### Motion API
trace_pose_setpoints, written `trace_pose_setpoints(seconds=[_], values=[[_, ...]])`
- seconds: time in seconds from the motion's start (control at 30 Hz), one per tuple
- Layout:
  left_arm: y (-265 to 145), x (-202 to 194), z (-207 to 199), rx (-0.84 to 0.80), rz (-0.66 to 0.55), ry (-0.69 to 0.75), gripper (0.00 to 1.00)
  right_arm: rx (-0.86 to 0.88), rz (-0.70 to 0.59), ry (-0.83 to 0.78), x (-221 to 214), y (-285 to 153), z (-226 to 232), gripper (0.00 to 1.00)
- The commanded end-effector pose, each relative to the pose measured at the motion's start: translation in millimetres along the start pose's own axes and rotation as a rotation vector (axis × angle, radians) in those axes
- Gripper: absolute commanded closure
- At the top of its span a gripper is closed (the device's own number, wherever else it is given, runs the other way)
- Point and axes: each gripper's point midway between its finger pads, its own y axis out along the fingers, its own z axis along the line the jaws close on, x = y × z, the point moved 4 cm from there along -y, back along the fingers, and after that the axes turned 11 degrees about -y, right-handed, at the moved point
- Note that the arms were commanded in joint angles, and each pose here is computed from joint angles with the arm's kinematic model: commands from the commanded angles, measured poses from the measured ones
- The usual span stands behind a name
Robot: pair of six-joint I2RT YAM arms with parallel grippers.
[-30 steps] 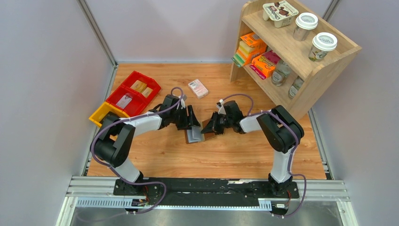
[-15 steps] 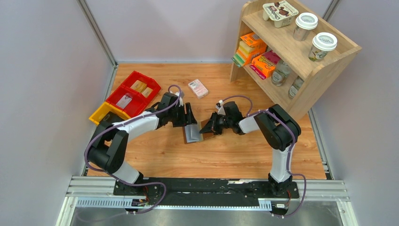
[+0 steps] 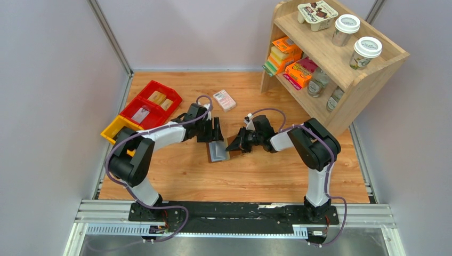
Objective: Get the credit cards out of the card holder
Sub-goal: Remove the credit card from the card holder.
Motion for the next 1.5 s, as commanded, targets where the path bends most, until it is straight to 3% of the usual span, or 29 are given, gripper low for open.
trace_pose_setpoints(seconds=[0.0,0.37,0.9,1.1,1.27,1.47], values=[[1.7,0.6,-12.8,-0.026,0.011,0.055,0.28,-0.107,0.034,0.033,-18.3,5.0,-26.0,1.00],[-1.0,-12.0,-25.3,-0.065,0.046,0.071,0.28,-0.105,0.036,0.031,-19.1,5.4,-26.0,1.00],[-7.1,-23.4,-50.6,-0.221,0.114,-0.073,0.30,-0.083,0.025,0.026,-19.7,4.3,-22.8,0.95],[0.1,-26.7,-36.9,-0.152,0.116,-0.064,0.33,-0.083,0.011,-0.009,-16.5,0.2,-17.2,0.86],[-0.2,-27.0,-34.2,-0.140,0.112,-0.049,0.46,-0.120,-0.006,-0.063,-13.9,-9.8,-11.3,0.72],[-0.6,-24.7,-38.6,-0.157,0.112,-0.048,0.48,-0.154,-0.028,-0.118,-7.0,-16.0,-4.8,0.57]])
